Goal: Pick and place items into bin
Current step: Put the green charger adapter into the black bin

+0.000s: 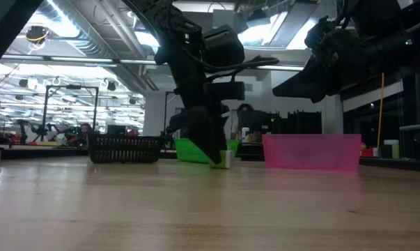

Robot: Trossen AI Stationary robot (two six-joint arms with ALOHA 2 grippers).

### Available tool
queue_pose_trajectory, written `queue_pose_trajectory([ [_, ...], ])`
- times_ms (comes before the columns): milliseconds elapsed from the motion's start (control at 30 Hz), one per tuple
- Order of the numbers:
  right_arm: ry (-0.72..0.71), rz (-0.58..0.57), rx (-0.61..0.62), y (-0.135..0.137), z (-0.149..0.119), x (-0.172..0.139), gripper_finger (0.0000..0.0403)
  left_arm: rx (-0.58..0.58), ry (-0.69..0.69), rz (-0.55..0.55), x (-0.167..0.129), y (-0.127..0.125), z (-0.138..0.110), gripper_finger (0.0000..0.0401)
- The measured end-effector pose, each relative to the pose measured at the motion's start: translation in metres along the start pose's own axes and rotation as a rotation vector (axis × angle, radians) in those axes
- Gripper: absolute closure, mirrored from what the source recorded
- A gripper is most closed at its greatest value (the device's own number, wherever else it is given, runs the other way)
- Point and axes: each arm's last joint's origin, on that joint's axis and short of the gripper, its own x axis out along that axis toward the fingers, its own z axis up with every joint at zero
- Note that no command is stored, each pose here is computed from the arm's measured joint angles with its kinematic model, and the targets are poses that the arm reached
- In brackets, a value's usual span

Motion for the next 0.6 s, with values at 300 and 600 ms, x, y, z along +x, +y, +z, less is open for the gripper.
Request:
queue_pose_trajectory([
  [300,-0.001,0.000,0.002,0.0001,0.0000,0.0000,0.0403,0.006,0.094,0.067,-0.0006,0.0005,-0.0065,0.0233],
  [600,0.000,0.000,0.027,0.0000,-0.0001,0.0000,0.0403,-0.021,0.051,0.002,-0.0008,-0.0020,-0.0039,0.0232],
])
